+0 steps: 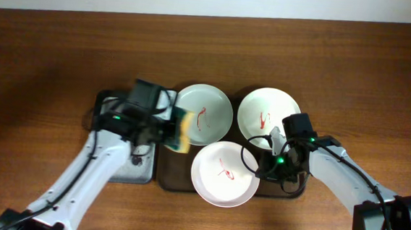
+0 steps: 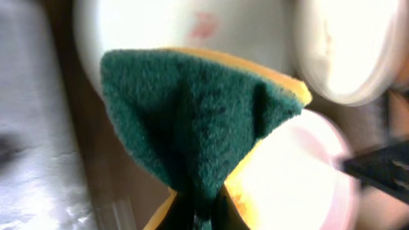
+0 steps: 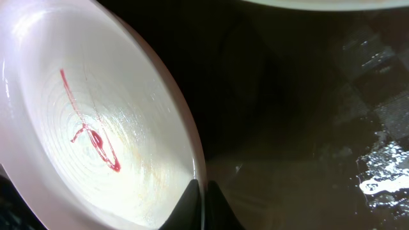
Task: Clean dirty plates on tray and stack at the side
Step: 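Scrub the pink-white plate held by the right gripper with the left-held sponge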
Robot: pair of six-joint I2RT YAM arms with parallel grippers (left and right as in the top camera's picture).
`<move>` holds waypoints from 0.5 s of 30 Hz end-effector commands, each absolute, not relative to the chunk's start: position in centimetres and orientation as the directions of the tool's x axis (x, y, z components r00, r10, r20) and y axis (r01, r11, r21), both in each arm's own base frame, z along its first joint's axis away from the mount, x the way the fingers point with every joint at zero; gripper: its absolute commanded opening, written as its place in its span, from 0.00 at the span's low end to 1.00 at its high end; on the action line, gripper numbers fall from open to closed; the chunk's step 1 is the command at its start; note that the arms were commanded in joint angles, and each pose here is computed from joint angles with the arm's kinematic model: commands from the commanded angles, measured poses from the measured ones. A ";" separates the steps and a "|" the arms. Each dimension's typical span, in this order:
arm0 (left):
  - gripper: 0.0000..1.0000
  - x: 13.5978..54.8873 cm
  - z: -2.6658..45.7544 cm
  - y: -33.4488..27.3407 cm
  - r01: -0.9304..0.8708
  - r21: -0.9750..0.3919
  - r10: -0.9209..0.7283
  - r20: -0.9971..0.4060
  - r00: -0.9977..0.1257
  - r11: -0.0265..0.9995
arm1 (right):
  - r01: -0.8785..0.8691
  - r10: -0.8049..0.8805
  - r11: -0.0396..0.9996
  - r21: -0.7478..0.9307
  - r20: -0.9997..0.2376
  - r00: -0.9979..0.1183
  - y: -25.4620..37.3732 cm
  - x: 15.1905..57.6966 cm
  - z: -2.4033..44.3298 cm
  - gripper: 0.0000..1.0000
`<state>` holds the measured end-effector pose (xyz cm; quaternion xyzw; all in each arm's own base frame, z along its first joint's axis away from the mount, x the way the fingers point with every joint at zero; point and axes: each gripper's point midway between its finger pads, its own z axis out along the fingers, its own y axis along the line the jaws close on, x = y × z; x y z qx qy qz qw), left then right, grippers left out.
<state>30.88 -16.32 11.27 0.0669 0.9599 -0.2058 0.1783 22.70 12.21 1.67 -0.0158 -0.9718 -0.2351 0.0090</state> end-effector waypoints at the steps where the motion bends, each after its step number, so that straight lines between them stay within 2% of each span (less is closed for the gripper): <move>1: 0.00 28.6 10.1 -23.2 0.217 -0.509 0.085 -0.270 -0.959 0.833 | 0.032 0.026 0.894 0.448 0.019 -0.999 12.3 23.1 1.7 0.04; 4: 0.00 26.4 7.2 -28.6 0.248 -0.566 0.162 -0.200 -0.966 0.786 | 0.032 0.026 0.894 0.448 0.020 -0.999 12.3 23.0 1.7 0.04; 9: 0.00 23.8 3.1 -32.5 0.181 -0.568 0.157 -0.092 -0.983 0.803 | 0.032 0.026 0.894 0.448 0.019 -0.999 12.3 23.0 1.7 0.05; 12: 0.00 24.0 1.2 -31.6 0.098 -0.503 0.081 -0.056 -0.995 0.859 | 0.032 0.026 0.894 0.448 0.021 -0.999 12.3 23.0 1.7 0.04; 15: 0.00 24.8 -0.4 -27.8 0.053 -0.311 0.024 -0.097 -0.995 0.949 | 0.039 0.026 0.896 0.443 0.034 -0.999 12.2 22.7 1.7 0.04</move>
